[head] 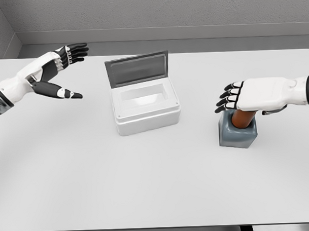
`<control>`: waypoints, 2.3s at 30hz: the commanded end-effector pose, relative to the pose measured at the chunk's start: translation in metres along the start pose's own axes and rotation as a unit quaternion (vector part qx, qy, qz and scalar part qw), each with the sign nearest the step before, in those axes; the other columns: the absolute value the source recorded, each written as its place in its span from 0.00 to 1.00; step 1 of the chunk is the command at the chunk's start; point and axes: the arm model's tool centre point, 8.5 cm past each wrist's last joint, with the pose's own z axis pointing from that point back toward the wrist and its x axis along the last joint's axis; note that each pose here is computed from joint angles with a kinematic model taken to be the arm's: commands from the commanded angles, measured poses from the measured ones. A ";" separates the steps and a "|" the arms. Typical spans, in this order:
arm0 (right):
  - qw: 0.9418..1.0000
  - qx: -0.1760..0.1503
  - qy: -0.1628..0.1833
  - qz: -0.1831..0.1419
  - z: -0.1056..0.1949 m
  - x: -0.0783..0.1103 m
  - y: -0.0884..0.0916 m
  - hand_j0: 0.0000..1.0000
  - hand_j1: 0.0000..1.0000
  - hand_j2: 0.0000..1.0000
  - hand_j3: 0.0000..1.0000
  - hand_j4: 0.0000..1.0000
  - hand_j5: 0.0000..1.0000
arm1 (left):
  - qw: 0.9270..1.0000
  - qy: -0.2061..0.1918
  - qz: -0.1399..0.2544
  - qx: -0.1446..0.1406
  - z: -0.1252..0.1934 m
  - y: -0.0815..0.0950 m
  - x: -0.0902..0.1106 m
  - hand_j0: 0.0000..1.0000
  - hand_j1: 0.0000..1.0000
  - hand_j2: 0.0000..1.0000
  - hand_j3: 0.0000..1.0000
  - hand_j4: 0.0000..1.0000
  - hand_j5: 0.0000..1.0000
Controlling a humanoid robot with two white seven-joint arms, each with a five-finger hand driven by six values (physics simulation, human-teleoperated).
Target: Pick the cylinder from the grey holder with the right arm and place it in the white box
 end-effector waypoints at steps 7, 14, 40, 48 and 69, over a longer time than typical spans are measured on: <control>1.000 0.017 0.007 0.015 -0.001 0.001 0.005 0.79 0.79 0.79 0.79 0.79 0.79 | 1.000 -0.001 0.002 0.001 0.000 0.001 0.000 1.00 1.00 1.00 1.00 1.00 1.00; 0.999 0.036 0.006 0.019 -0.002 0.003 0.011 0.78 0.78 0.78 0.78 0.78 0.78 | 1.000 -0.001 0.007 0.000 -0.002 -0.003 -0.003 1.00 1.00 1.00 1.00 1.00 1.00; 0.999 0.033 0.014 0.035 0.005 0.000 0.000 0.53 0.53 0.53 0.53 0.53 0.53 | 1.000 0.001 0.002 0.001 0.001 -0.002 -0.003 1.00 1.00 1.00 1.00 1.00 1.00; 0.998 0.024 0.024 0.048 0.014 -0.003 -0.013 0.52 0.52 0.52 0.52 0.52 0.52 | 1.000 0.000 0.002 0.001 0.001 -0.001 -0.003 1.00 1.00 1.00 1.00 1.00 1.00; 0.997 0.006 0.031 0.070 0.015 -0.008 -0.035 0.47 0.47 0.47 0.47 0.47 0.47 | 1.000 0.000 0.001 0.002 0.000 0.000 -0.002 1.00 1.00 1.00 1.00 1.00 1.00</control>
